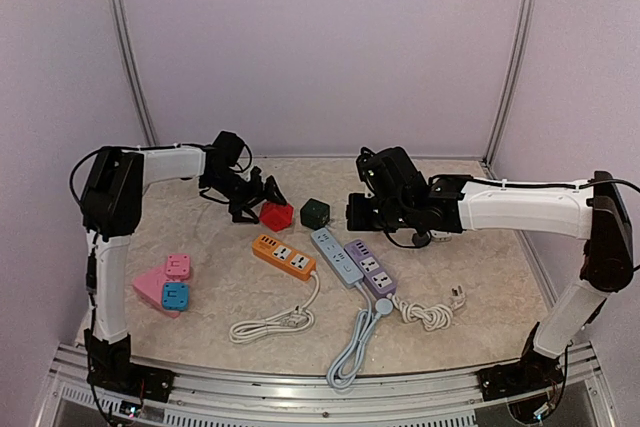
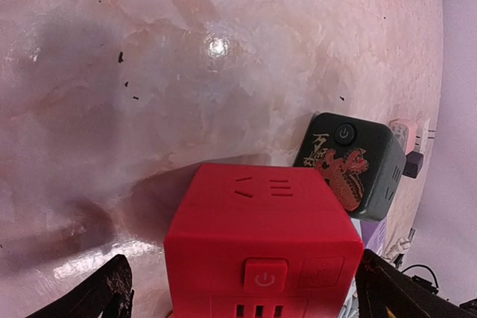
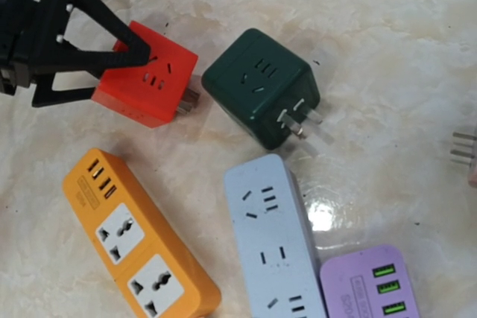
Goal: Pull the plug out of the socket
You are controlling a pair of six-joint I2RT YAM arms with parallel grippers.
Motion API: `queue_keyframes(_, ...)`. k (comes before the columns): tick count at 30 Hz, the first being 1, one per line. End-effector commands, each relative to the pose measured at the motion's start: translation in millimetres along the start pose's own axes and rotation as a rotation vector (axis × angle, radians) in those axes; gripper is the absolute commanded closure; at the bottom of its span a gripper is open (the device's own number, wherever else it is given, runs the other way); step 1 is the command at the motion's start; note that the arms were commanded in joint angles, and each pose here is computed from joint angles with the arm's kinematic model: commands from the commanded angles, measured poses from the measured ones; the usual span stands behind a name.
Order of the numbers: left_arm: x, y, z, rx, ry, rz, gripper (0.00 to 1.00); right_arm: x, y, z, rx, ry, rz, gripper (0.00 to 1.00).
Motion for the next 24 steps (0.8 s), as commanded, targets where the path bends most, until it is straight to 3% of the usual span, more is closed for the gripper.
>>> queue_keyframes(1, -3.1, -5.8, -23.2, -0.065, -0.040, 0.030, 0.01, 9.0, -3.2, 2.8, 0.019, 0.026, -0.010, 0.93)
queue_keyframes(9, 3.8, -27.2, -52.3, -0.146, -0.086, 0.111, 0.01, 13.3, -3.8, 12.3, 0.031, 0.040, -0.015, 0.86)
queue_keyframes(15, 11.5, -43.1, -36.8, -0.233, -0.046, 0.186, 0.06, 13.7, -1.5, 15.9, 0.020, 0.046, -0.012, 0.86)
queue_keyframes(20, 14.5, -63.0, -27.4, -0.335, -0.067, 0.237, 0.24, 15.4, -3.5, 14.9, 0.028, 0.050, -0.009, 0.85)
queue_keyframes(24, 10.1, -55.9, -17.7, -0.437, -0.057, 0.211, 0.39, 17.5, -5.3, 14.5, 0.033, 0.056, -0.009, 0.86)
Point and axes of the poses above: each gripper's point midway between its finger pads, its own z axis out along the fingers, its own y axis along the line the jaws close on, x = y × z, the point moved 8 cm from there along -z, back along the fingers, and after that the axes turned 4 degrees about z, right-handed, at the moved point
